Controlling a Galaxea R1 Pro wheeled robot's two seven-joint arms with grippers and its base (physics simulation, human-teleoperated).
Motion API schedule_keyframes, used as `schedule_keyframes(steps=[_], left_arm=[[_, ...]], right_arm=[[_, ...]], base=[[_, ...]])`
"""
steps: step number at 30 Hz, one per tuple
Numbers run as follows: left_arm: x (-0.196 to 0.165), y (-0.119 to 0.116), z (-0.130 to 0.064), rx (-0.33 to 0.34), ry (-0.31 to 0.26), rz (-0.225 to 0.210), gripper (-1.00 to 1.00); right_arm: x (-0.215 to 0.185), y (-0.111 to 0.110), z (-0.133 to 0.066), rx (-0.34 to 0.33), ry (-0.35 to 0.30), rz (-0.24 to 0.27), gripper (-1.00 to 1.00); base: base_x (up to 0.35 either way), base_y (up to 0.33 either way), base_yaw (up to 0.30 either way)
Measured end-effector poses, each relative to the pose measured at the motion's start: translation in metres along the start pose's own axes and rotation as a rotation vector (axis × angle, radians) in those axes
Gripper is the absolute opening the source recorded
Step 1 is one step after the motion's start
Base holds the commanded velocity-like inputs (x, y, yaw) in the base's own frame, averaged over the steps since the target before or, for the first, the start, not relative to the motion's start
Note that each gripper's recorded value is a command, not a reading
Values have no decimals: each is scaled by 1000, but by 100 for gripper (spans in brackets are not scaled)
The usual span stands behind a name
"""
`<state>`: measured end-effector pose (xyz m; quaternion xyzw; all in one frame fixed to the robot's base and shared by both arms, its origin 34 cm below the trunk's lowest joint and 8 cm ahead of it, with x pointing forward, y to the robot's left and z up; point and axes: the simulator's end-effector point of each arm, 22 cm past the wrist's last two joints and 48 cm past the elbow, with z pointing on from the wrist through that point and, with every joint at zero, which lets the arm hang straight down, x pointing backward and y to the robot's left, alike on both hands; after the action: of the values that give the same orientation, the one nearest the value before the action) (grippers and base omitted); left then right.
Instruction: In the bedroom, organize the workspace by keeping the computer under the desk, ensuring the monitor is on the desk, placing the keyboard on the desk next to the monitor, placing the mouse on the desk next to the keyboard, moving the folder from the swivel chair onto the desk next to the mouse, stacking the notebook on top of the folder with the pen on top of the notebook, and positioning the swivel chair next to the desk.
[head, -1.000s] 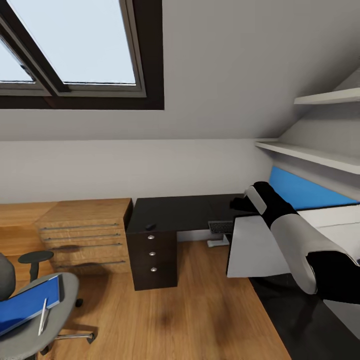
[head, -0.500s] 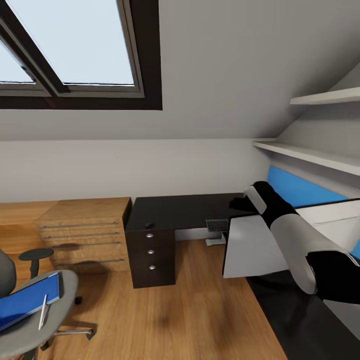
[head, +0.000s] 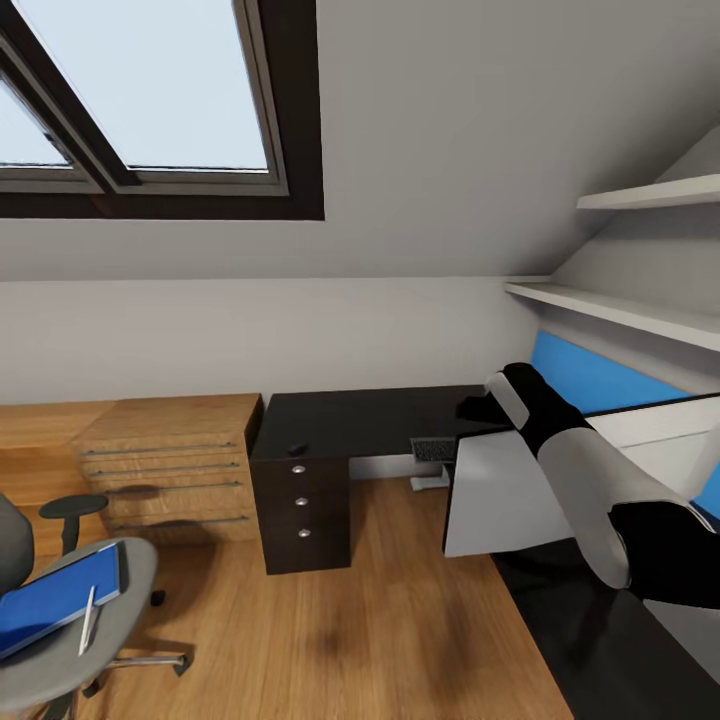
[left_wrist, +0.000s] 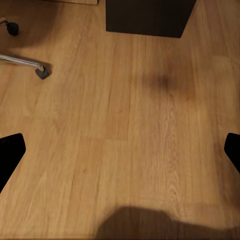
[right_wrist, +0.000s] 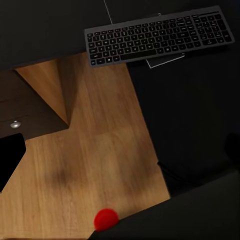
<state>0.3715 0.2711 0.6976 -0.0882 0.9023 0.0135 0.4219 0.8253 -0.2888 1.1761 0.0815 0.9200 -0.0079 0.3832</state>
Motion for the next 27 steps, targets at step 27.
schedule_keyframes(steps=[27], left_arm=[[0,0,0,0,0,0,100]], right_arm=[[-32,48,-25,-110,-94,-12,100]], base=[[-5,0,0]])
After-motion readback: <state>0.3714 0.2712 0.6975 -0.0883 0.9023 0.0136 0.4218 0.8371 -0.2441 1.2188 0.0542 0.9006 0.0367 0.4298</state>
